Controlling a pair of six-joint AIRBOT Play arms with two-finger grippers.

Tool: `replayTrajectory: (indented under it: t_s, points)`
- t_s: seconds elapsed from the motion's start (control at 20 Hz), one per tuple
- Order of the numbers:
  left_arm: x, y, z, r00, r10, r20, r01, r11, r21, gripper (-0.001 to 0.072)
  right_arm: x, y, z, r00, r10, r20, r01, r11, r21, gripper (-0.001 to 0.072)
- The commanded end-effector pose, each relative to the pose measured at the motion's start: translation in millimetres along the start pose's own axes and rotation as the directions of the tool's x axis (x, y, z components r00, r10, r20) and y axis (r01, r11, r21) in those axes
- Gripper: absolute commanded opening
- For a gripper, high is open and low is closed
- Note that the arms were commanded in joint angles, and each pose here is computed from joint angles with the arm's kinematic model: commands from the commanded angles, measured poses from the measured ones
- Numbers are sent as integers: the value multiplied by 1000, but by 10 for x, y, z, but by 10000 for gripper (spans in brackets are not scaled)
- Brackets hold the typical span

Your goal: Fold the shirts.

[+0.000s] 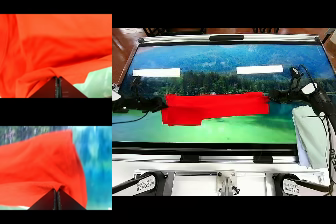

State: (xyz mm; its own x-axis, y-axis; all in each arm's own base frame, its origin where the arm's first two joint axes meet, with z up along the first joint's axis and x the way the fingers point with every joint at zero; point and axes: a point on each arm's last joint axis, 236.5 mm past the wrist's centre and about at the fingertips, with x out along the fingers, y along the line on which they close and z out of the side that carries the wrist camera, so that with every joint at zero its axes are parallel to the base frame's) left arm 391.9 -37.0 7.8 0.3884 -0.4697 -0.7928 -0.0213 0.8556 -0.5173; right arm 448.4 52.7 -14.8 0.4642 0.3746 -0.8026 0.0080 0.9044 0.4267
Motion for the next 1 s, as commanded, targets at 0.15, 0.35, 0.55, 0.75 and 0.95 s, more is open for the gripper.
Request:
replayTrajectory:
  t_s: [0.15, 0.35, 0.55, 0.75, 0.95]
  points:
    - [90, -24, 569, 997, -39, 62, 39, 999, 6, 32, 203, -67, 372, 998, -4, 68, 2, 999, 37, 56]
    - [408, 188, 390, 999, -38, -22, 37, 998, -56, 32, 462, -67, 165, 1000, -17, -8, 17, 1000, 26, 57]
    - [595, 331, 359, 999, -29, -41, 22, 987, -160, 34, 648, -66, 66, 996, -79, -30, 78, 997, -27, 59]
    - [552, 276, 346, 997, -45, -62, 35, 987, -156, 337, 575, -106, 74, 995, -90, -33, 89, 996, -13, 528]
    - [360, 189, 518, 997, -61, -44, 55, 991, -124, 458, 292, -272, 124, 996, -83, -35, 85, 996, 38, 628]
